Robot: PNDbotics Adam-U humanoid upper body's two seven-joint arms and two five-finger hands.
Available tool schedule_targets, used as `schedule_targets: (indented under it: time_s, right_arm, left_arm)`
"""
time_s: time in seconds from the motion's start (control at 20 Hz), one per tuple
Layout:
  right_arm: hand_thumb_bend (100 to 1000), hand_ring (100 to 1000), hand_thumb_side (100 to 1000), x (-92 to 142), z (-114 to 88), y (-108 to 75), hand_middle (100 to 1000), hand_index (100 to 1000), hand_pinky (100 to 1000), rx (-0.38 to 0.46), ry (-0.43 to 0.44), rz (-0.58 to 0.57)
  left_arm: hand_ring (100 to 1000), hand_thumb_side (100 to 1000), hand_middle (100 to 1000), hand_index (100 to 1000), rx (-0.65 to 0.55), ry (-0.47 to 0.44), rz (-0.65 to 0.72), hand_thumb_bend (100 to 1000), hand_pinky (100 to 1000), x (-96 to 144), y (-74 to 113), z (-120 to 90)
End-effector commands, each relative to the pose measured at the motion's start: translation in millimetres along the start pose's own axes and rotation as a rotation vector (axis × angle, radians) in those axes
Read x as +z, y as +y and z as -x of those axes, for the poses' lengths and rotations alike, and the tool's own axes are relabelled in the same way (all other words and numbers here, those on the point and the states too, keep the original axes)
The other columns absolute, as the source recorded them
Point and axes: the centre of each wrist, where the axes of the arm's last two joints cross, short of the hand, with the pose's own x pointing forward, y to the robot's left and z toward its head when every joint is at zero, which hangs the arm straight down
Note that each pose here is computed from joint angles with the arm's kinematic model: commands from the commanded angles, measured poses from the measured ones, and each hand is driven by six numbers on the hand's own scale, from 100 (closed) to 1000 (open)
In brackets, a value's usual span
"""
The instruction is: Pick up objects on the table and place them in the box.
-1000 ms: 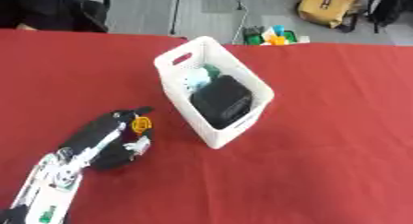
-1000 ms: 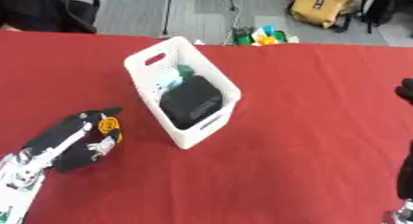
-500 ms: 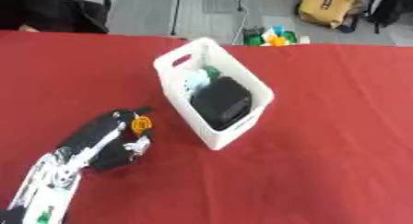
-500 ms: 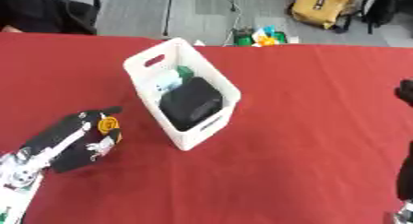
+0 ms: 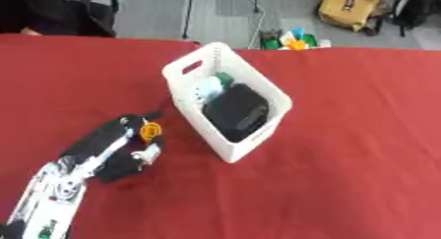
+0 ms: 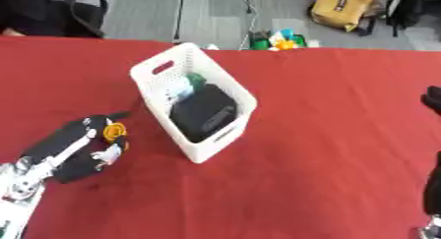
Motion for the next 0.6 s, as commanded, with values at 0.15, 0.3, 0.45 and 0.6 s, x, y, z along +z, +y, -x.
schedule_targets:
  time_s: [0.15, 0.3, 0.45, 0.6]
  right_arm:
    - [100, 747, 960, -7.1, -5.2, -1.6, 647, 755, 762, -0.003, -0.03, -0.006]
    - [100, 747, 959, -7.2, -5.2, -1.5, 647, 755, 763, -0.004, -0.029, -0.007]
    - [100, 747, 958, -7.1, -5.2, -1.4, 647, 755, 763, -0.006, -0.029, -0.007]
    - [100, 747, 958, -7.1, -5.2, -1.3, 647, 755, 763, -0.009, -0.028, -0.007]
  left_arm:
    - [704, 1000, 636, 992, -0.033, -0.004, -0.039, 100, 948, 2.2, 17.8, -1.6]
    - [705, 1000, 639, 993, -0.035, 0.001, -0.042, 100, 948, 2.4, 20.1, -1.9]
    - [707, 1000, 651, 1000, -0.041, 0.007, -0.05, 100, 949, 2.2, 23.0, -1.7]
    - [708, 1000, 656, 1000, -0.051, 0.012, -0.063, 100, 948, 0.4, 26.4, -1.6]
